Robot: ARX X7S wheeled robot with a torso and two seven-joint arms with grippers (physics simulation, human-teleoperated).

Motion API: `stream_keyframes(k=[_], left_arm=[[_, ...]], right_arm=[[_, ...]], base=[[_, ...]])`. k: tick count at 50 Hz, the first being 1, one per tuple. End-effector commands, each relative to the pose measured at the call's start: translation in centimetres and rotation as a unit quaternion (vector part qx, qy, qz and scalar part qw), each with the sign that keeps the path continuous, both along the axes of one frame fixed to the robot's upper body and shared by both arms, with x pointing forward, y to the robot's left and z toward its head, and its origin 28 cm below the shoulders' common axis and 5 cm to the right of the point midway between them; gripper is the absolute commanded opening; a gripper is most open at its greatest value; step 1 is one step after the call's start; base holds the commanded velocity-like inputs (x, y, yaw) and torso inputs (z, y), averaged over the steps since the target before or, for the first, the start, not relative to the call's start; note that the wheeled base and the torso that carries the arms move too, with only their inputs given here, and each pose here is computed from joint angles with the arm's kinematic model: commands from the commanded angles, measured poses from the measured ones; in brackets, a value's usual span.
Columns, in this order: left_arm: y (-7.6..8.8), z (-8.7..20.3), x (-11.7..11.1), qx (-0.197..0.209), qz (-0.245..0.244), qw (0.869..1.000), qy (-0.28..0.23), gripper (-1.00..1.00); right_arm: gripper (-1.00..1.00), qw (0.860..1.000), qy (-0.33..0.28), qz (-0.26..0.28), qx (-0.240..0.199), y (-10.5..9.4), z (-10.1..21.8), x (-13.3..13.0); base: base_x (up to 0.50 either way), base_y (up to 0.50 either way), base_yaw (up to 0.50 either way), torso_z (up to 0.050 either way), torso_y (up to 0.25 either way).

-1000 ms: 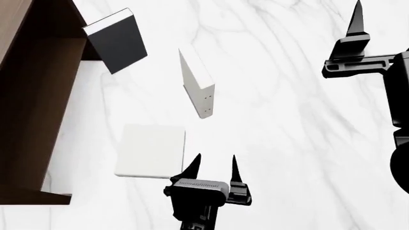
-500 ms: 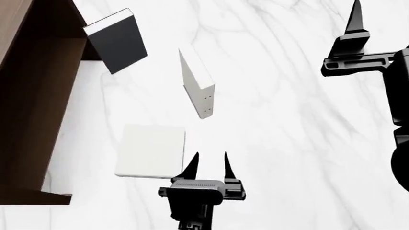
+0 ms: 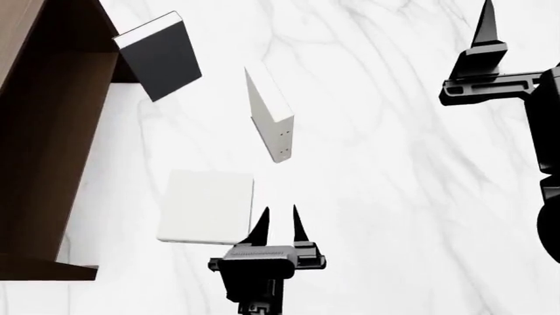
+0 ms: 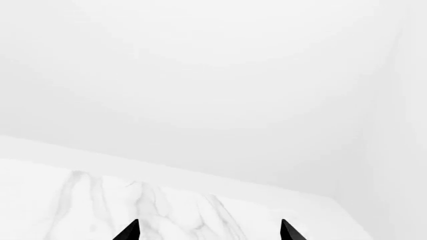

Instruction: Pick up the book on the right and place it under the cabinet shelf.

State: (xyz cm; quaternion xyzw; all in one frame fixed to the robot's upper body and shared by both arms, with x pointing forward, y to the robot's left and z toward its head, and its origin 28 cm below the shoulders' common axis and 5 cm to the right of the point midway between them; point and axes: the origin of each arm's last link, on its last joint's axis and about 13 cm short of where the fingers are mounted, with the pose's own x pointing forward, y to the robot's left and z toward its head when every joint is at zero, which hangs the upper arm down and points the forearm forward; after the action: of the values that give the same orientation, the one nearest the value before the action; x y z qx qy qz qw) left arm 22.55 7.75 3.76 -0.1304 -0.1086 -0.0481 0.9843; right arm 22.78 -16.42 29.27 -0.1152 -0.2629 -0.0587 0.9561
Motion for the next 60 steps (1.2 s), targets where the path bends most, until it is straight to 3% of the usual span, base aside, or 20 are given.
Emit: stream_keyframes(k=[1, 60], left_arm=[[2.9, -1.2, 1.5, -0.025, 0.065, 0.996, 0.061, 1.0], [6.3, -1.2, 4.4, -0.039, 0.175, 0.982, 0.049, 1.0]], right_arm=[[1.0, 1.0, 0.001, 0.002, 0.001, 0.0, 0.0, -0.1], [1.0, 1.0, 0.004, -0.006, 0.002, -0.3, -0.4, -0.8]], base=[[0.01, 0.0, 0.0, 0.0, -0.01], [0.0, 0.0, 0.0, -0.002, -0.003]])
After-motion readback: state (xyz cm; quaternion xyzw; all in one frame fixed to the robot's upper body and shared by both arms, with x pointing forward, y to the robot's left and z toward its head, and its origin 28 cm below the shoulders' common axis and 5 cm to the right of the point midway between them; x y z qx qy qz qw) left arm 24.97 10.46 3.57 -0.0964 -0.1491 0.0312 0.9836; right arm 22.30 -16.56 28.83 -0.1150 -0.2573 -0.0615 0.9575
